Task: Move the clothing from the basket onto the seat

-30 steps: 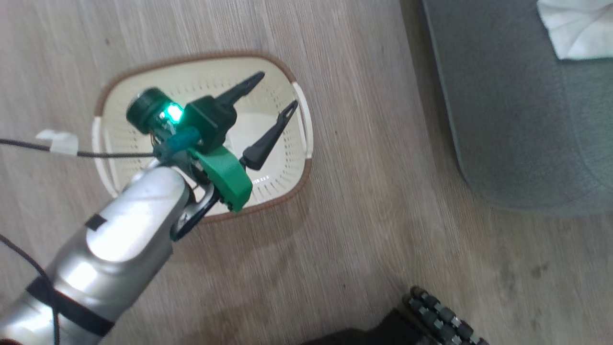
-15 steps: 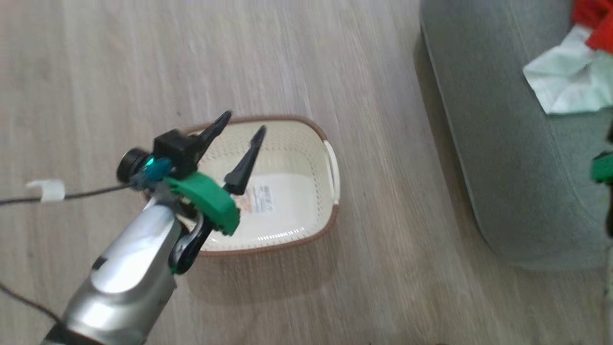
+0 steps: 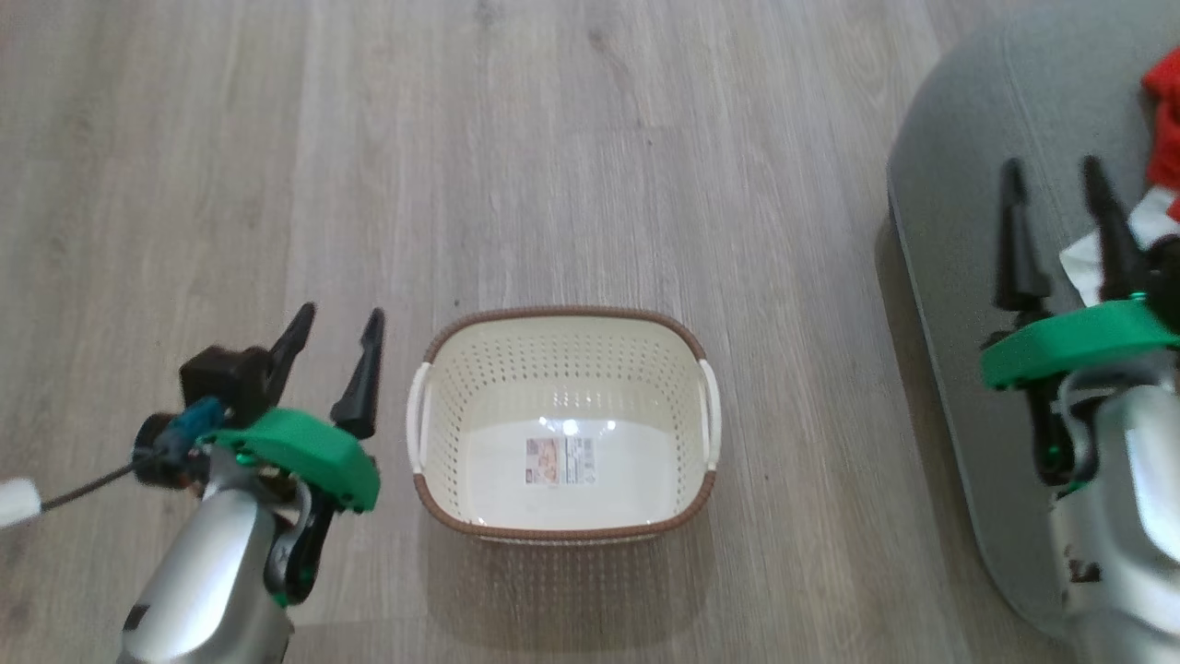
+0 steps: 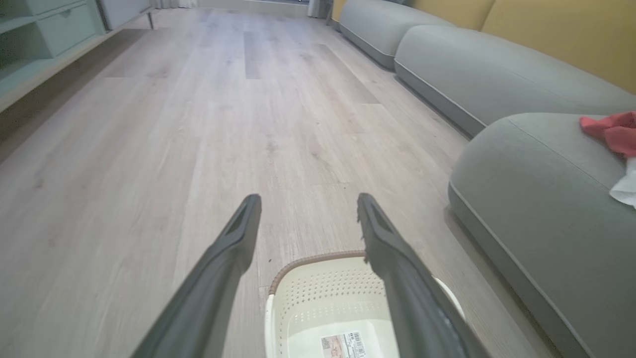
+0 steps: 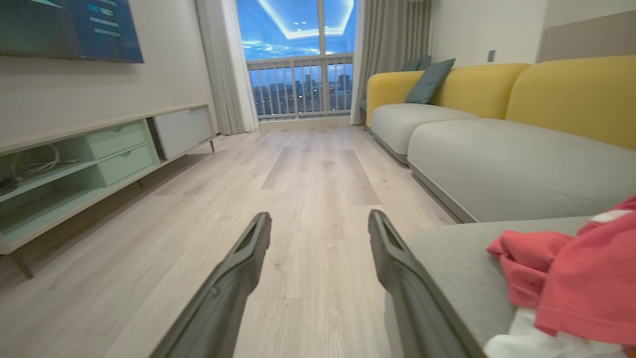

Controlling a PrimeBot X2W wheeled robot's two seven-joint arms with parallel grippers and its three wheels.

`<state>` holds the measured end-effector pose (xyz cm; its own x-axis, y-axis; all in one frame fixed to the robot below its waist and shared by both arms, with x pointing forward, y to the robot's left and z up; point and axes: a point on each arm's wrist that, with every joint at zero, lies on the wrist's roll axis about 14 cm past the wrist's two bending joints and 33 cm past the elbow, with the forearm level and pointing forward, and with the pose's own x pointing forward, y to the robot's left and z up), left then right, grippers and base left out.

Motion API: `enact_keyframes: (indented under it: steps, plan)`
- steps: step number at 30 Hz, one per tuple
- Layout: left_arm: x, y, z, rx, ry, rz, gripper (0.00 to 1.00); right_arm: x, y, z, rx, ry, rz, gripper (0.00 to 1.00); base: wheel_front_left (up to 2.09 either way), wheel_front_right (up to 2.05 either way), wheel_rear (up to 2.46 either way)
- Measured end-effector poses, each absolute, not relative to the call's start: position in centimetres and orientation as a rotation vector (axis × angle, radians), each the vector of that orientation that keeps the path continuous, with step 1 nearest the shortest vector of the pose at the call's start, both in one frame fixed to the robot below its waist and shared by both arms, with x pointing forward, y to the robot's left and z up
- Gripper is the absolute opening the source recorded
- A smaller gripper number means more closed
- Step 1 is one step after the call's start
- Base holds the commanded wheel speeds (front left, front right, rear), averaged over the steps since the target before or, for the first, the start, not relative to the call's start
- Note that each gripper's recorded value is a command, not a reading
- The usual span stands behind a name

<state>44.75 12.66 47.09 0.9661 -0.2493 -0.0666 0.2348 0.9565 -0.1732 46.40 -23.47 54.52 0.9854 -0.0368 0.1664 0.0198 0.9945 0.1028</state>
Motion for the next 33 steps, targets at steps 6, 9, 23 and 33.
enact_keyframes:
  steps: [6, 9, 23, 33]
  plan:
    - [43.0, 16.5, 48.6, -0.141, 0.032, -0.119, 1.00, 45.8, -19.5, 54.2, 0.105, -0.144, 0.081, 1.00, 0.00, 0.00, 0.00]
    - [42.1, 18.0, 49.2, -0.129, 0.006, -0.066, 1.00, 44.8, -18.5, 53.0, 0.107, -0.108, 0.106, 1.00, 0.00, 0.00, 0.00]
    - [37.9, 20.0, 48.5, -0.133, -0.003, 0.038, 1.00, 40.4, -17.2, 49.7, 0.135, -0.017, 0.119, 1.00, 0.00, 0.00, 0.00]
    - [37.4, 20.4, 48.2, -0.143, 0.002, 0.049, 1.00, 39.8, -16.6, 50.0, 0.139, -0.029, 0.128, 1.00, 0.00, 0.00, 0.00]
